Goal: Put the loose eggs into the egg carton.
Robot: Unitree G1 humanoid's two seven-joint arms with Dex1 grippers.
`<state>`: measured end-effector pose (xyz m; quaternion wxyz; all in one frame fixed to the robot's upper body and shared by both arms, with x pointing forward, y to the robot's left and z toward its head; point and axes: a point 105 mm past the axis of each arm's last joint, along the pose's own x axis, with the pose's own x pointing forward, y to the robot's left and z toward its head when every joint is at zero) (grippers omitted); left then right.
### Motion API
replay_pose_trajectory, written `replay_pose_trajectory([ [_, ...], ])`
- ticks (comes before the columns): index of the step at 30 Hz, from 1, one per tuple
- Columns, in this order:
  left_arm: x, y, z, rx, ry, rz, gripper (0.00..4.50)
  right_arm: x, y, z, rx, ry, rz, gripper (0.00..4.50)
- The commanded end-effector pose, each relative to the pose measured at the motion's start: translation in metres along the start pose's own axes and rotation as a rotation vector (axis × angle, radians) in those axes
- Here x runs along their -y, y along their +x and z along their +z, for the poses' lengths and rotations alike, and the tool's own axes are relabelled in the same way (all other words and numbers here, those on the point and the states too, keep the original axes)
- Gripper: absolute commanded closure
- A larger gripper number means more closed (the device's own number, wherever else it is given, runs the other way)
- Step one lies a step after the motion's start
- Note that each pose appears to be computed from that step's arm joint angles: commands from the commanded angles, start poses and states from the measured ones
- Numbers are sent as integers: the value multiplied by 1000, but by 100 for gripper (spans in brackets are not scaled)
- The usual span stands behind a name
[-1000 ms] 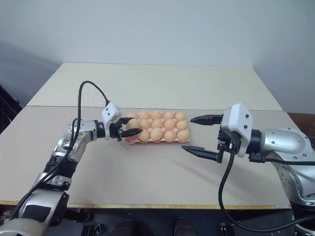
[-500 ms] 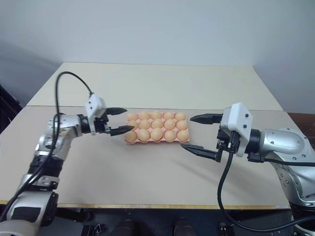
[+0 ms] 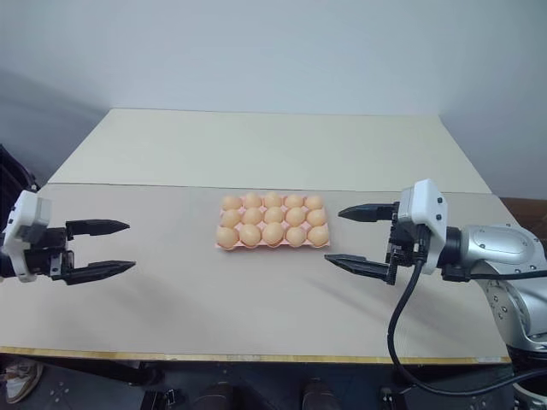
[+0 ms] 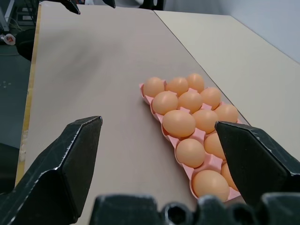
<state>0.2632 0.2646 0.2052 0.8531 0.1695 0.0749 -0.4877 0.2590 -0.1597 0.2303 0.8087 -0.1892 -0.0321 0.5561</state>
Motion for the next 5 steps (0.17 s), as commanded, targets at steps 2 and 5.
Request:
replay_pose_trajectory([
  [2,13,-2,22,48,42,39,5,4,-9,4,2,-37,-27,0],
  [5,16,-1,25,50,44,57,5,5,-8,2,-4,-34,-30,0],
])
